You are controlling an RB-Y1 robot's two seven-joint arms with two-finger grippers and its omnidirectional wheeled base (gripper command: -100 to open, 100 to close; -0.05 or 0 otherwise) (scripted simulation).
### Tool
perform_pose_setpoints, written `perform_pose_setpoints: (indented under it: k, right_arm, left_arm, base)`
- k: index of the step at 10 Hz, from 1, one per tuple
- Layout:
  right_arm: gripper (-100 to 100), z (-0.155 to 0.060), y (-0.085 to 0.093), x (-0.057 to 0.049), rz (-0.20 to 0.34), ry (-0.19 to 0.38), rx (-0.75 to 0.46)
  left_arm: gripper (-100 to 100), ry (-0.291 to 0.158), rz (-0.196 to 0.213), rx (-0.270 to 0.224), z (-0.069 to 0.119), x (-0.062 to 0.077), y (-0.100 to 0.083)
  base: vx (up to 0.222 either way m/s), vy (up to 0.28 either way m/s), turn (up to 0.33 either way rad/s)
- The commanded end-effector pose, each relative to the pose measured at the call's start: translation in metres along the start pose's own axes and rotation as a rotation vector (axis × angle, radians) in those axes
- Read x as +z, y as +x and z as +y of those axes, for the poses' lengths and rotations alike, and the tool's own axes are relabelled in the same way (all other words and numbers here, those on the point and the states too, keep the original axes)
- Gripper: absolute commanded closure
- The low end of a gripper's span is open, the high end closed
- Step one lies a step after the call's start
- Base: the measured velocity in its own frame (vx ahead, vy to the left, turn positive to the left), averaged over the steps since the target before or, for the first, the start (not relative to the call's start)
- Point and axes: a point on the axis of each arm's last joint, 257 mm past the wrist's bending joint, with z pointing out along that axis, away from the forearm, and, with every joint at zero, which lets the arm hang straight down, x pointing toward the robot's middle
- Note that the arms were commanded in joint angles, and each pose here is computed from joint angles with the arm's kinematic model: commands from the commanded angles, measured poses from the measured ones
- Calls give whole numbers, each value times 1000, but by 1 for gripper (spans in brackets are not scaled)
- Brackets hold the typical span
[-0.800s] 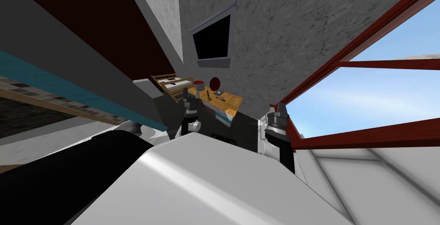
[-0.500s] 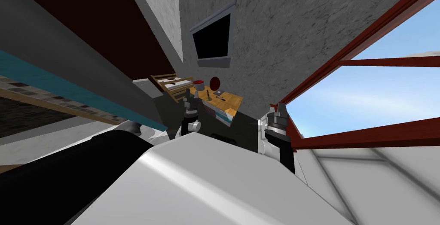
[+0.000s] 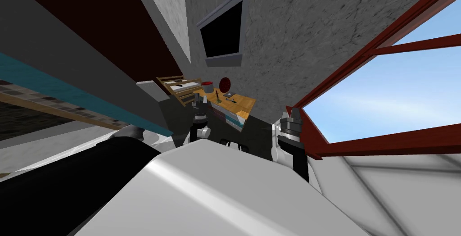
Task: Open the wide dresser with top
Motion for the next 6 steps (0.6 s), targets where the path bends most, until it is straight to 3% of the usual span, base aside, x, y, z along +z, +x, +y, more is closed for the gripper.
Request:
perform_pose_setpoints:
  k: [1,2,6]
  right_arm:
    - [0,0,0,0,0,0,0]
    - [0,0,0,0,0,0,0]
    - [0,0,0,0,0,1,0]
  left_arm:
    - [0,0,0,0,0,0,0]
    - [-100,-17,20,7,10,-4,2]
    - [-100,-68,45,22,39,-17,2]
  base:
    - [0,0,0]
    - [20,3,-74]
    - [35,7,-81]
